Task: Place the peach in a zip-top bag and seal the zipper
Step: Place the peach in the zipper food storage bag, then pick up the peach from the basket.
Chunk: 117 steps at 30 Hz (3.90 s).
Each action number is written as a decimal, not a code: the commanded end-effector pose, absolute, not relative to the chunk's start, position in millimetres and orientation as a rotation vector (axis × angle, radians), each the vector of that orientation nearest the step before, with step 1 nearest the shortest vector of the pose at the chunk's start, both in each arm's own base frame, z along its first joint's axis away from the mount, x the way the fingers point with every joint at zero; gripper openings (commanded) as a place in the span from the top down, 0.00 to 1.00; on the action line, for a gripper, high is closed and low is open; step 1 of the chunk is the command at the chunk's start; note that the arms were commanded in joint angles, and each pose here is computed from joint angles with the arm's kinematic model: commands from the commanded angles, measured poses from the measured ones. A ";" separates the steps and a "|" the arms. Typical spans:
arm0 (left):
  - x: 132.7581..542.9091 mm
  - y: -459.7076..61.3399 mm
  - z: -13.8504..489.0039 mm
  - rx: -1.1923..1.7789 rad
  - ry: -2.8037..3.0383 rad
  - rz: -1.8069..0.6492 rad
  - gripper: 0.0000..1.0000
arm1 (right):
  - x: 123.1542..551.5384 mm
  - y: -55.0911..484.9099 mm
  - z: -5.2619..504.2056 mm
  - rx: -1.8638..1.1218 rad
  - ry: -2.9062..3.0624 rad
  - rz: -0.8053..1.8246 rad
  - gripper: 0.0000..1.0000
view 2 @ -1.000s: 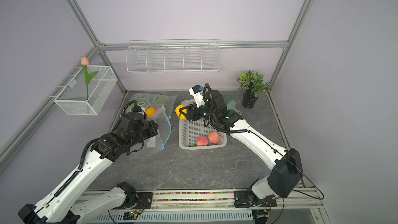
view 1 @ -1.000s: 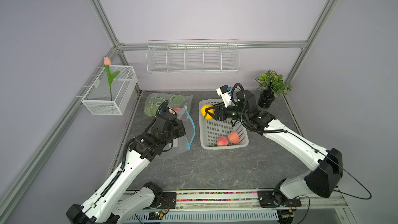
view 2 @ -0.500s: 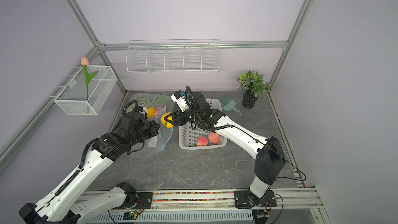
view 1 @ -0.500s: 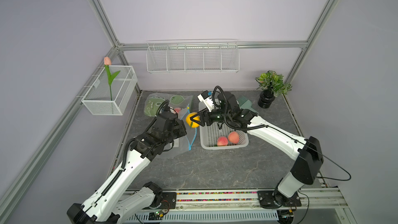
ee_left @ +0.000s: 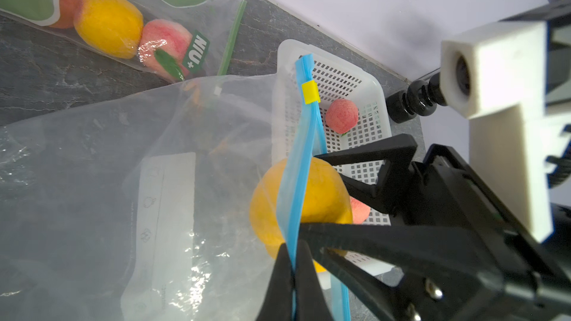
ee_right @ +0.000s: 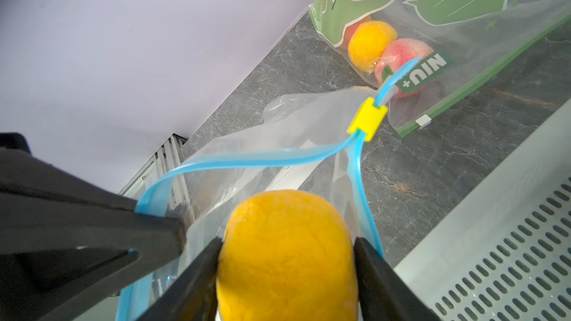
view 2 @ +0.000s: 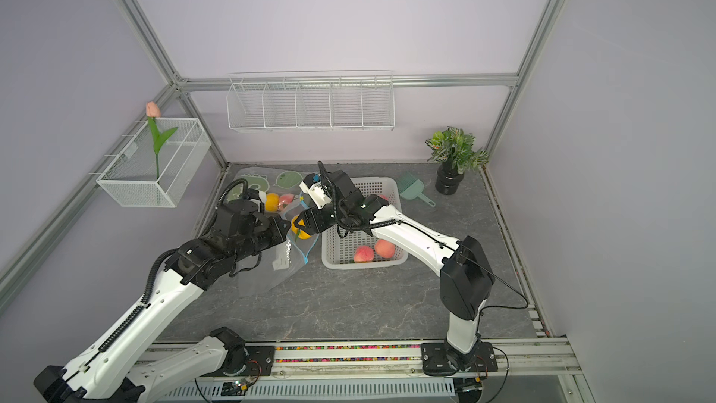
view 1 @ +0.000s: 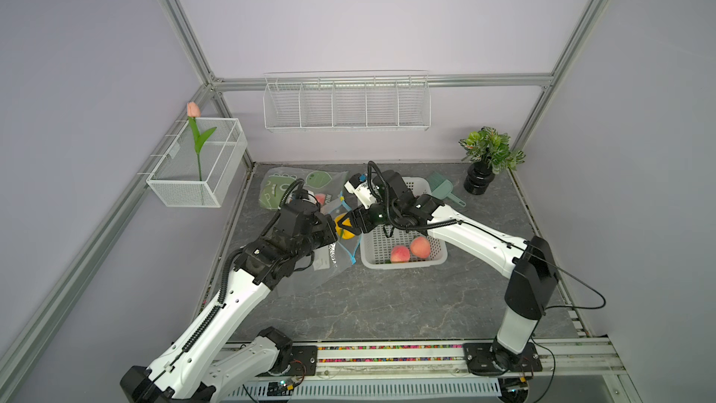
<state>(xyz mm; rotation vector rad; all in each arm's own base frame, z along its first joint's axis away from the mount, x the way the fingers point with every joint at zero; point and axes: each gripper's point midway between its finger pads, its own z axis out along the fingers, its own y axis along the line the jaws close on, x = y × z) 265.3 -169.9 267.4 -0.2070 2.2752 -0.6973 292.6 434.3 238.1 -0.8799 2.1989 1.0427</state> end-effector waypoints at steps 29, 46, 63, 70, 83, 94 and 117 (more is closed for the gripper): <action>263.7 -157.5 273.6 -0.199 2.267 -0.614 1.00 | 348.6 327.9 230.8 -0.450 2.196 0.409 0.20; 262.2 -156.1 272.3 -0.202 2.269 -0.612 1.00 | 427.5 234.8 143.1 -0.171 2.460 0.034 0.19; 260.7 -154.0 272.3 -0.205 2.270 -0.603 1.00 | 480.8 222.4 89.9 -0.161 2.563 -0.159 0.18; 260.1 -152.8 274.3 -0.208 2.262 -0.605 1.00 | 489.9 219.8 71.7 -0.164 2.591 -0.219 0.18; 259.9 -153.2 274.1 -0.204 2.262 -0.606 1.00 | 496.6 218.9 59.6 -0.143 2.601 -0.226 0.25; 261.1 -156.4 270.3 -0.198 2.273 -0.615 1.00 | 480.9 227.3 98.7 -0.119 2.530 -0.016 0.34; 265.3 -159.0 267.7 -0.201 2.271 -0.616 1.00 | 335.4 338.3 272.4 -0.586 2.057 0.943 0.37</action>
